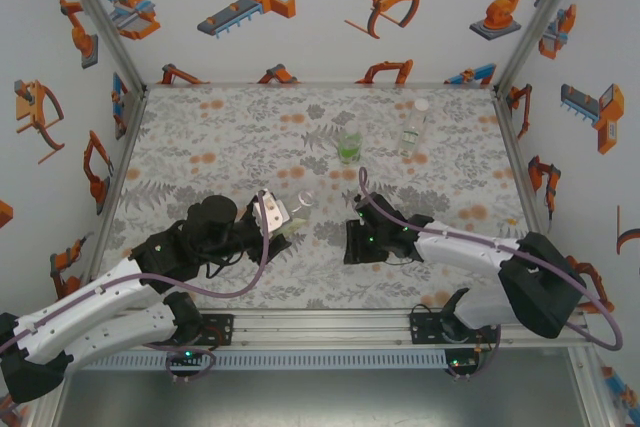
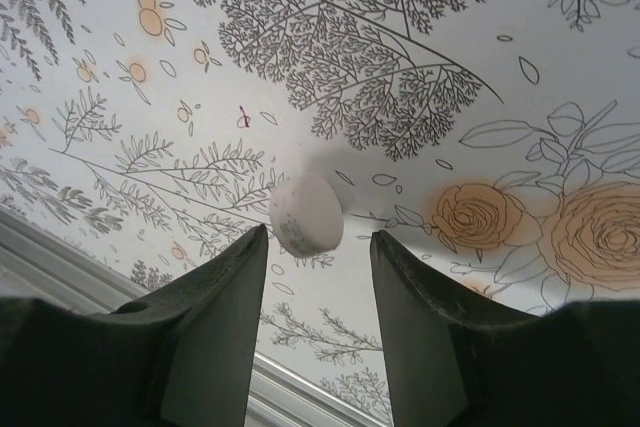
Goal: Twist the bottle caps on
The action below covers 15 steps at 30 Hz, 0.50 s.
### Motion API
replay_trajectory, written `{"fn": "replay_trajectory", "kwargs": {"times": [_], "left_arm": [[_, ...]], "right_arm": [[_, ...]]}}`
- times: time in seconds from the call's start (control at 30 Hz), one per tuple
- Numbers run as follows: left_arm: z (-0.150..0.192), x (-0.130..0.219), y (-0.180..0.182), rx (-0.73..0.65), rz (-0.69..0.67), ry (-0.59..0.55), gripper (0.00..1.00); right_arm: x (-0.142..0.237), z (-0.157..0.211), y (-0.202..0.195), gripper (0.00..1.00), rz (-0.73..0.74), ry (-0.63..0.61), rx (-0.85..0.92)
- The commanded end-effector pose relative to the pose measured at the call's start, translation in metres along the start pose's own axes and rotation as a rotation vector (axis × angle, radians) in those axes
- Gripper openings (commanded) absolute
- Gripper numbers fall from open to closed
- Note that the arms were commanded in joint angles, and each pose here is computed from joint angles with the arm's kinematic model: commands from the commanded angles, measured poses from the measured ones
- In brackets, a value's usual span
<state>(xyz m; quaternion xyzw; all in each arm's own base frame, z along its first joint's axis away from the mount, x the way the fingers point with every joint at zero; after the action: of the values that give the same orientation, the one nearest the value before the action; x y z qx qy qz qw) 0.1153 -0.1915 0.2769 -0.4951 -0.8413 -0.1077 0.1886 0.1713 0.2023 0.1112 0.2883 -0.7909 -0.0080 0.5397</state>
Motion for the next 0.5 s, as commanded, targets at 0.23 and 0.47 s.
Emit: {"fn": "replay_trajectory", "kwargs": {"times": [0.23, 0.47], "left_arm": [[-0.005, 0.0, 0.0, 0.02, 0.011, -0.03, 0.0], [-0.004, 0.001, -0.001, 0.02, 0.011, -0.029, 0.0]], "right_arm": [[0.019, -0.01, 0.006, 0.41, 0.027, -0.052, 0.086], [0.018, -0.024, 0.011, 0.28, 0.058, -0.016, 0.182]]}}
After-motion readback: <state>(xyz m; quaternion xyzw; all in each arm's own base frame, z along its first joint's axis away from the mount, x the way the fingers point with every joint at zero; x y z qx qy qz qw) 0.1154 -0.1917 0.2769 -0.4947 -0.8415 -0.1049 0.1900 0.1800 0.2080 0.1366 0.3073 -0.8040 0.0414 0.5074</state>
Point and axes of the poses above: each hand's point on the last joint's axis, 136 mm out from that joint toward the fingers, its own x axis back along the fingers, its own y axis along the line the jaws close on, z = x × y, the point moved 8 cm from there along x, back along the fingers, and after that the axes turned 12 degrees about x, right-handed, at the moved point
